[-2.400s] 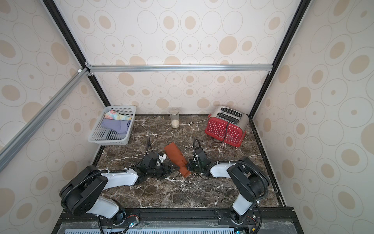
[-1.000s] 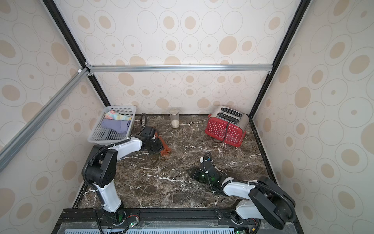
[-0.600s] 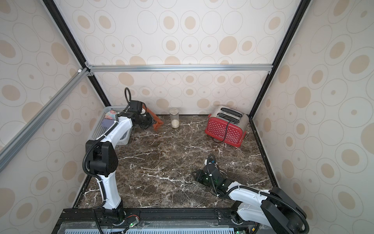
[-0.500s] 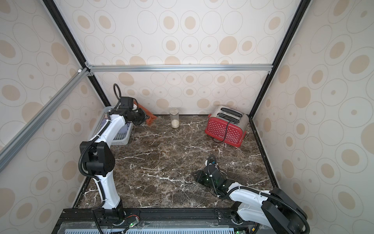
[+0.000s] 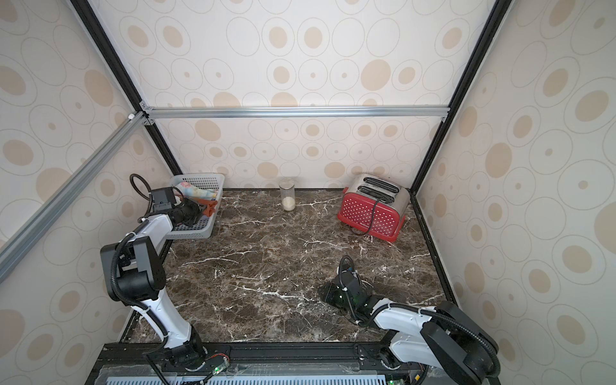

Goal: Roll up the skirts
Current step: Place the skirt in the basket.

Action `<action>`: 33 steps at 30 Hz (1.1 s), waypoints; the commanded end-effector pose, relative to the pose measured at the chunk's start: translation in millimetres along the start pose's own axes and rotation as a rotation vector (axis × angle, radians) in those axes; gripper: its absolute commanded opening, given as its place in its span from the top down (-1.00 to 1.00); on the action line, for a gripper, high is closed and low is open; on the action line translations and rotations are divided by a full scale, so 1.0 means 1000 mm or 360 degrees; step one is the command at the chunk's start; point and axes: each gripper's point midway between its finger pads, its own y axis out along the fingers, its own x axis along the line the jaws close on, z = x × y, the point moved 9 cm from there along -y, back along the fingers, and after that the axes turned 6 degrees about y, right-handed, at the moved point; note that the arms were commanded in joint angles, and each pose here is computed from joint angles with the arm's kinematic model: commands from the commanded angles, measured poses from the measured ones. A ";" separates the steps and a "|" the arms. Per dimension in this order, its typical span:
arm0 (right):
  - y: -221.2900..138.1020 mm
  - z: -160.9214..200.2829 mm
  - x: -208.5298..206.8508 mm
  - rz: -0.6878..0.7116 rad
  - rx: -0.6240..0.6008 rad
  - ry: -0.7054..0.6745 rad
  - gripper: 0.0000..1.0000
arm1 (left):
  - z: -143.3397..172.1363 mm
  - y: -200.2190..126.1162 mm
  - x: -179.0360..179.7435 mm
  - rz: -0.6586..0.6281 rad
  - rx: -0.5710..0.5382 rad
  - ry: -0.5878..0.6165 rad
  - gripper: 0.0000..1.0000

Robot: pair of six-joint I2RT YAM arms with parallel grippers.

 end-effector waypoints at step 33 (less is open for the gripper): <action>-0.060 -0.083 0.042 0.0180 -0.0418 -0.0241 0.17 | -0.006 0.014 0.062 0.0037 0.0073 -0.0169 -0.06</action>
